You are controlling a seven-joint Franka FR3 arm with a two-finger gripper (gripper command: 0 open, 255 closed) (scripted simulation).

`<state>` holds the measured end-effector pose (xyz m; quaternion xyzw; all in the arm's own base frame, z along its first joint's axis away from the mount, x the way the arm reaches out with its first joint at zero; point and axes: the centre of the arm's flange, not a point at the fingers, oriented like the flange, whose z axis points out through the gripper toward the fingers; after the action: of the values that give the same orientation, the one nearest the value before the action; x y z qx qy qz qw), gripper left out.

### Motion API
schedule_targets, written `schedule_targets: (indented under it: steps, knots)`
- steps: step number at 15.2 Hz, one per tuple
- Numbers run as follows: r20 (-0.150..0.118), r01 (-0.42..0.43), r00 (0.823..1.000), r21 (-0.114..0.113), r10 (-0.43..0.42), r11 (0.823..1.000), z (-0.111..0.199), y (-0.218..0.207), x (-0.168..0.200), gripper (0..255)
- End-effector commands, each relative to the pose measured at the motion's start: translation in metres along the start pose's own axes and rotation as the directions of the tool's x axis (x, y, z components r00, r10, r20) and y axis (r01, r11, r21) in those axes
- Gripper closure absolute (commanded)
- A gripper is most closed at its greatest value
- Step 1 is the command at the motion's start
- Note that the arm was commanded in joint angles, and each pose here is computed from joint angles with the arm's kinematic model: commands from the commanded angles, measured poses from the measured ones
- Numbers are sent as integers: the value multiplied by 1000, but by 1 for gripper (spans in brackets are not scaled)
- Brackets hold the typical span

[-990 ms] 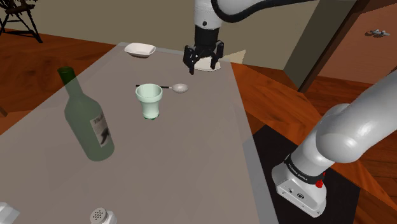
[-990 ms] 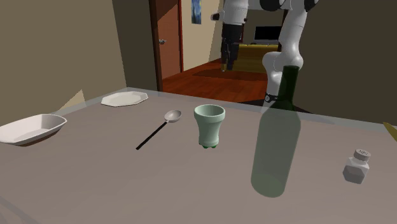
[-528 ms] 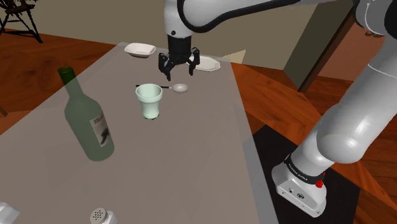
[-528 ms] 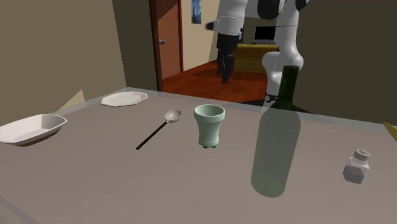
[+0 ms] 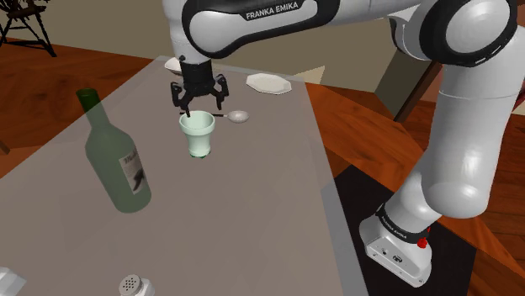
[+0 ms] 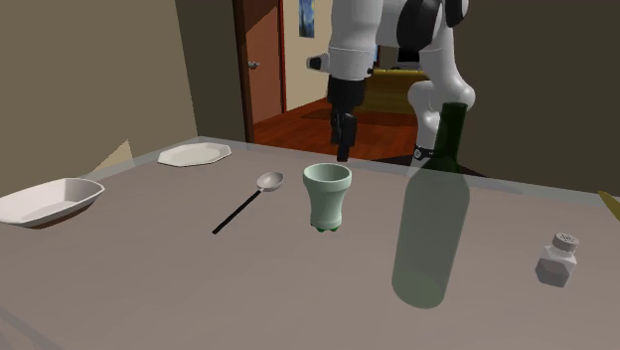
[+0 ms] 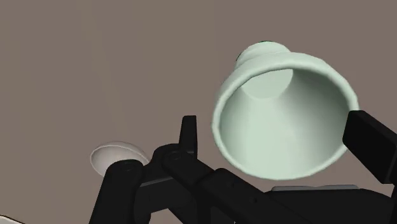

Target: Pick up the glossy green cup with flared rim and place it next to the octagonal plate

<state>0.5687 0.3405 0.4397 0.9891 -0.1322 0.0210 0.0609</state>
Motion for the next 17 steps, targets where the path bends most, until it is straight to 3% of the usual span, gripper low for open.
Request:
schedule_targets:
  steps: [1,5,13,17]
  knots:
    - [2,-10,1000,-3,10,1000,9,-22,9,0]
    - [6,-25,1000,-7,25,1000,27,-69,29,0]
    - [7,-26,1000,-7,26,1000,68,-72,29,0]
    - [7,-26,1000,-7,26,1000,68,-72,29,0]
